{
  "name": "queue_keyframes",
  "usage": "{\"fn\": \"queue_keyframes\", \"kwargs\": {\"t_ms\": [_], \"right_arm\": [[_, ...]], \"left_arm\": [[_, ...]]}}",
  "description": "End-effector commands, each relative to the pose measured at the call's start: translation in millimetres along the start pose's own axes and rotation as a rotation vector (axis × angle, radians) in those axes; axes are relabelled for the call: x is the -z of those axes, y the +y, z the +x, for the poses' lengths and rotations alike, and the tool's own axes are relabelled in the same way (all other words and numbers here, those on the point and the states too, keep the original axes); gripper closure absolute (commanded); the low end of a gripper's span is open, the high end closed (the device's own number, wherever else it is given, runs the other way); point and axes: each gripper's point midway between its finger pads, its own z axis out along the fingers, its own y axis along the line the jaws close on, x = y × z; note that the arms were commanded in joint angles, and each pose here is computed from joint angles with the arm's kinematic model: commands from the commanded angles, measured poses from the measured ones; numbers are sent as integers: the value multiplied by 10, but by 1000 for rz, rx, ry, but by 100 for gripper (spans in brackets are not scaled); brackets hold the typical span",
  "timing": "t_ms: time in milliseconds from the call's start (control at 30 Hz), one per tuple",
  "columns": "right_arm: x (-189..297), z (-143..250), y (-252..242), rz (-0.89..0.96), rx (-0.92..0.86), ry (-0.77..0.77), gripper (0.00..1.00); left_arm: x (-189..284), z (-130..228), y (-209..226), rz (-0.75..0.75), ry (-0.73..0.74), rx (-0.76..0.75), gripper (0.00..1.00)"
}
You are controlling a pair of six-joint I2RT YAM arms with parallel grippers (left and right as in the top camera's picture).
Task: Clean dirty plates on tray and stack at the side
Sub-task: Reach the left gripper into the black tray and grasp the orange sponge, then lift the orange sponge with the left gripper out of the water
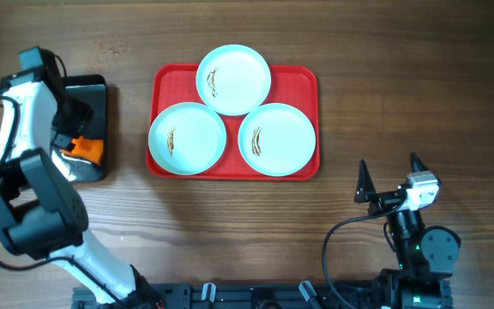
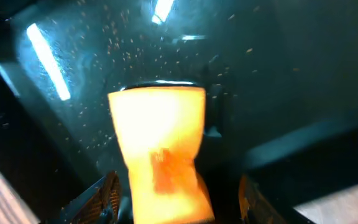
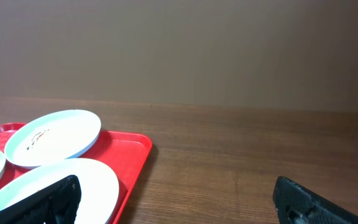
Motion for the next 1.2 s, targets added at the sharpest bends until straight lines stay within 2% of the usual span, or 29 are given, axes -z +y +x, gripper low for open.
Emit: {"fn": "queue_keyframes", "kwargs": {"t_ms": [0, 267, 333, 433, 633, 700, 733, 767, 900, 1133, 1167], "right_arm": [[3, -17, 10, -8, 19, -9, 0], [3, -17, 10, -8, 19, -9, 0], [3, -17, 10, -7, 19, -9, 0], [3, -17, 9, -7, 19, -9, 0], [3, -17, 10, -8, 19, -9, 0], [3, -17, 10, -7, 19, -9, 0], [3, -17, 10, -8, 19, -9, 0], [3, -17, 10, -8, 19, -9, 0], [3, -17, 10, -8, 19, -9, 0], [3, -17, 10, -8, 19, -9, 0], [3, -17, 10, -8, 20, -9, 0]], "left_arm": [[-216, 86, 45, -24, 35, 8, 41], [-276, 107, 26, -9, 37, 10, 41], [-321, 127, 36, -9, 36, 11, 40], [-424, 199, 90, -19, 45, 9, 33], [-552, 287, 152, -27, 53, 7, 31], [-573, 298, 156, -26, 52, 7, 36], [-578, 297, 154, -24, 50, 7, 43], [-578, 289, 146, -21, 47, 8, 51], [-581, 216, 131, -19, 12, 11, 95], [-491, -14, 161, -49, -99, 20, 96], [-450, -50, 131, -37, -109, 17, 92]]}}
